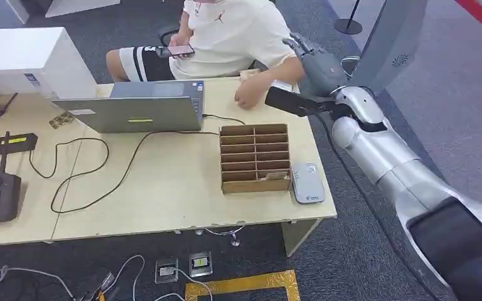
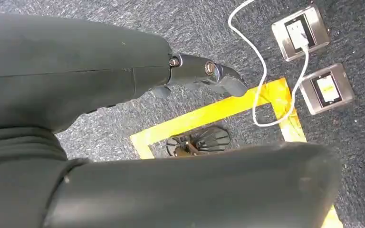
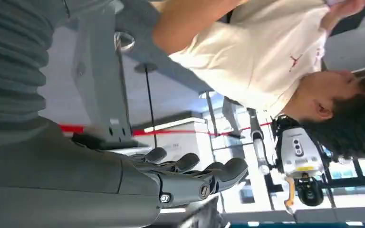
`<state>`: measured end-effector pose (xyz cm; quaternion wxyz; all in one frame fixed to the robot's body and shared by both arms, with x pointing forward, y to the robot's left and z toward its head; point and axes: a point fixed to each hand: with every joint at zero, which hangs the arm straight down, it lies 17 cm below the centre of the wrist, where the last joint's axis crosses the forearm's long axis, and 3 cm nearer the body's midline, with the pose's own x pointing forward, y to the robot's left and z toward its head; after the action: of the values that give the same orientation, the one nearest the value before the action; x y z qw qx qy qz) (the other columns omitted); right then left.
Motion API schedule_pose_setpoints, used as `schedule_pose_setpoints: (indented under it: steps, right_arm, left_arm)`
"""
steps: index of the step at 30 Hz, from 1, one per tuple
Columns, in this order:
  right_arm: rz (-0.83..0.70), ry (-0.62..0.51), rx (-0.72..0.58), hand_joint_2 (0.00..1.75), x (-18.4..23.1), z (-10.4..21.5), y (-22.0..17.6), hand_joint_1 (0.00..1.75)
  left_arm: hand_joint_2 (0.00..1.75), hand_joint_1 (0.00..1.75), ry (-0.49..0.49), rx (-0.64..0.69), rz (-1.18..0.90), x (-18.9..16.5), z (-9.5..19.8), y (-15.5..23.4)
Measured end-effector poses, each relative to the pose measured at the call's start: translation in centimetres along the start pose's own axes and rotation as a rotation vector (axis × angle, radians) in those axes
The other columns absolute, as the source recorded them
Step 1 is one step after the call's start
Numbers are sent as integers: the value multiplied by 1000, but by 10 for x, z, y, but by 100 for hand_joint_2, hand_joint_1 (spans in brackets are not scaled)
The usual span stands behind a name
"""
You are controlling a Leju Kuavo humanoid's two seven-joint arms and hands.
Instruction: Pass the card to the sensor for recognition and then transmit it.
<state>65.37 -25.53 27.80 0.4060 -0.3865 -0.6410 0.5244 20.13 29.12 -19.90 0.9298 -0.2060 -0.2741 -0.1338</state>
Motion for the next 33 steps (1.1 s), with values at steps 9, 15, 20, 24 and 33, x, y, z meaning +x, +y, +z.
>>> schedule_pose_setpoints:
  steps: [9,15,20,24,33]
  right_arm:
    - [-253,-61,124,175,63,34,61,0]
    - [-242,-156,97,175,96,48,56,0]
    - [-233,-189,118,175,117,68,78,0]
    - [-226,-188,148,175,126,84,99,0]
    - [-173,-174,217,175,130,106,129,0]
  left_arm:
    - [0,0,17,11,-11,0,3,8]
    - [0,0,27,20,-27,0,6,16]
    - [0,0,28,20,-30,1,6,16]
    - [0,0,29,18,-35,2,6,15]
    - [0,0,43,17,-42,1,5,16]
